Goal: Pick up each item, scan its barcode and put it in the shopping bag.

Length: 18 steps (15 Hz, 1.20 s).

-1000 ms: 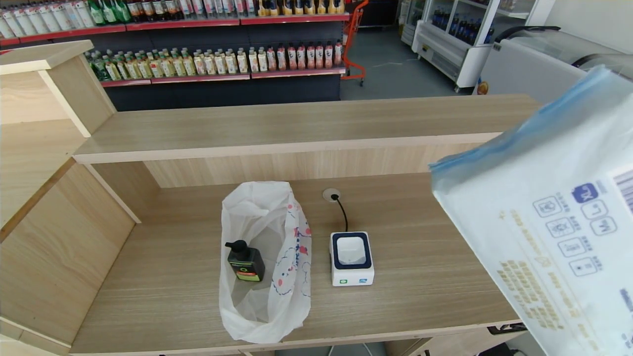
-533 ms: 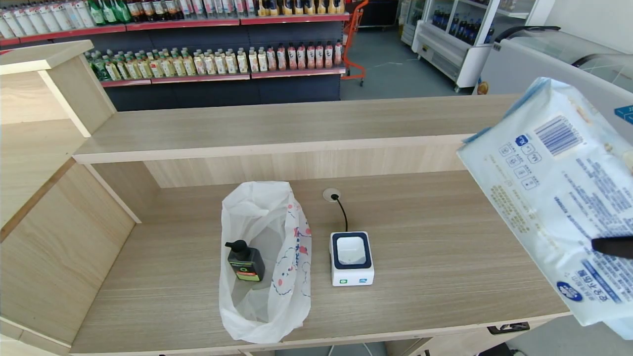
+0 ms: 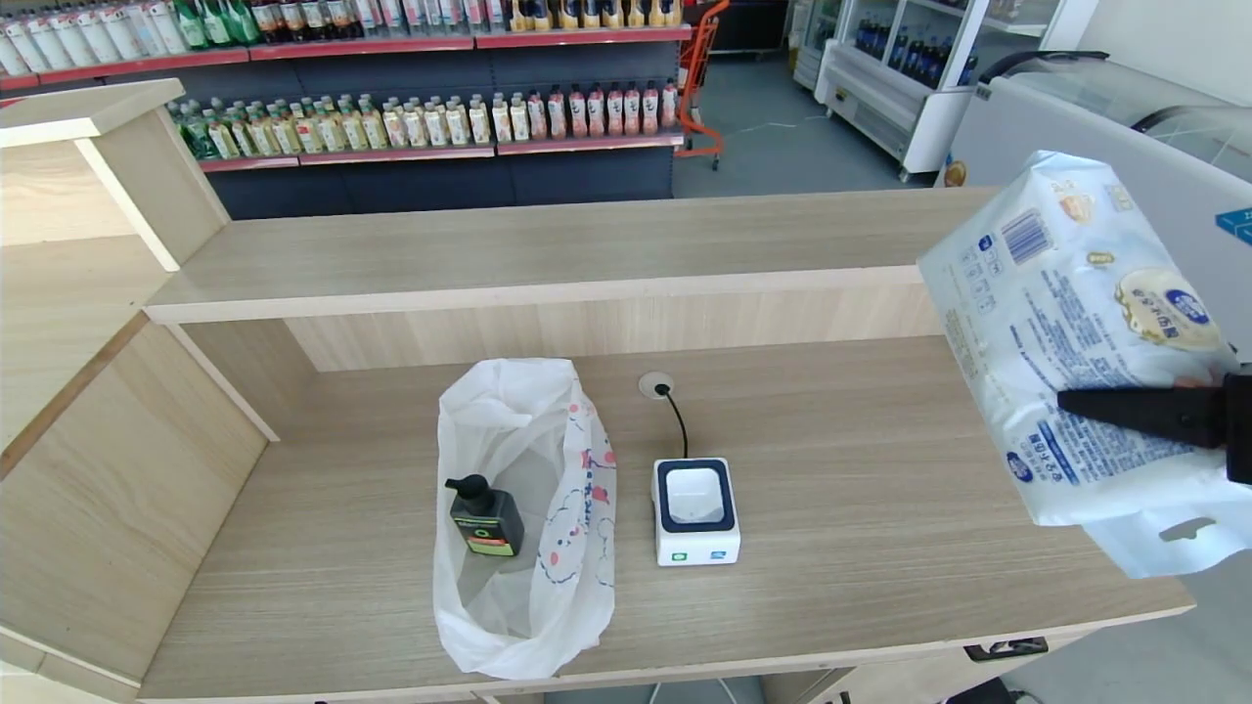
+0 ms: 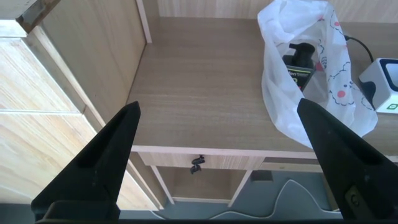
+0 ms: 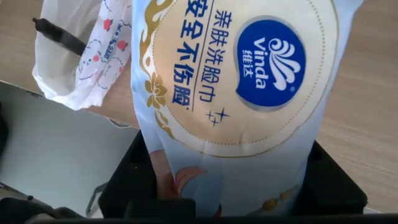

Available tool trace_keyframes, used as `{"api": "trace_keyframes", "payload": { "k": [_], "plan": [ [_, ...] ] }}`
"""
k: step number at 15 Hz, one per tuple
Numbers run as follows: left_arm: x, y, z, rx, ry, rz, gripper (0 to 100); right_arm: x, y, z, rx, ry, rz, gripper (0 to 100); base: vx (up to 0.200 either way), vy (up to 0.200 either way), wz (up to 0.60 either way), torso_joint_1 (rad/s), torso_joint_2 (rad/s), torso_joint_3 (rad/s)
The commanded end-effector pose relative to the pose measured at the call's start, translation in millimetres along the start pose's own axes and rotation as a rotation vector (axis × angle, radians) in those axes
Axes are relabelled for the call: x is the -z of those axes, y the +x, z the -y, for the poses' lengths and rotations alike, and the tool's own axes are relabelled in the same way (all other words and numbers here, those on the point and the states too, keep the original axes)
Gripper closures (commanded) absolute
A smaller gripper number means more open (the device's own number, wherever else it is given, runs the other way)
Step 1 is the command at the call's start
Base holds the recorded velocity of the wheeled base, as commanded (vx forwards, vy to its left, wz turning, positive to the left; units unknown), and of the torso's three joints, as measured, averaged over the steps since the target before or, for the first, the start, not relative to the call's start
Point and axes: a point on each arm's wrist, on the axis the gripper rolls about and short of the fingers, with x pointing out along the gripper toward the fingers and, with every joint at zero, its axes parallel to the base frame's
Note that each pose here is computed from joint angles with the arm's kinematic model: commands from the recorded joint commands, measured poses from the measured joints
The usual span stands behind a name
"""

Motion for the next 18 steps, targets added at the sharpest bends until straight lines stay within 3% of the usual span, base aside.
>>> {"api": "trace_keyframes", "payload": {
  "k": [1, 5, 11, 14, 18],
  "plan": [
    [0.0, 0.0, 0.0, 0.0, 0.0, 0.001, 0, 28.5, 7.9, -13.6, 0.057, -0.046, 0.039, 100, 0.0, 0.0, 0.0, 0.0, 0.0, 0.0],
    [0.0, 0.0, 0.0, 0.0, 0.0, 0.001, 0, 31.7, 25.0, -20.7, 0.305, -0.078, 0.025, 100, 0.0, 0.0, 0.0, 0.0, 0.0, 0.0],
    [0.0, 0.0, 0.0, 0.0, 0.0, 0.001, 0, 28.3, 22.2, -26.4, 0.295, -0.196, 0.047, 100, 0.0, 0.0, 0.0, 0.0, 0.0, 0.0],
    [0.0, 0.0, 0.0, 0.0, 0.0, 0.001, 0, 32.0, 20.1, -26.9, 0.299, -0.346, 0.026, 100, 0.0, 0.0, 0.4, 0.003, 0.0, 0.002],
    [0.0, 0.0, 0.0, 0.0, 0.0, 0.001, 0, 40.4, 21.1, -21.5, 0.378, -0.608, 0.087, 100, 0.0, 0.0, 0.6, 0.004, 0.0, 0.0]
  ]
}}
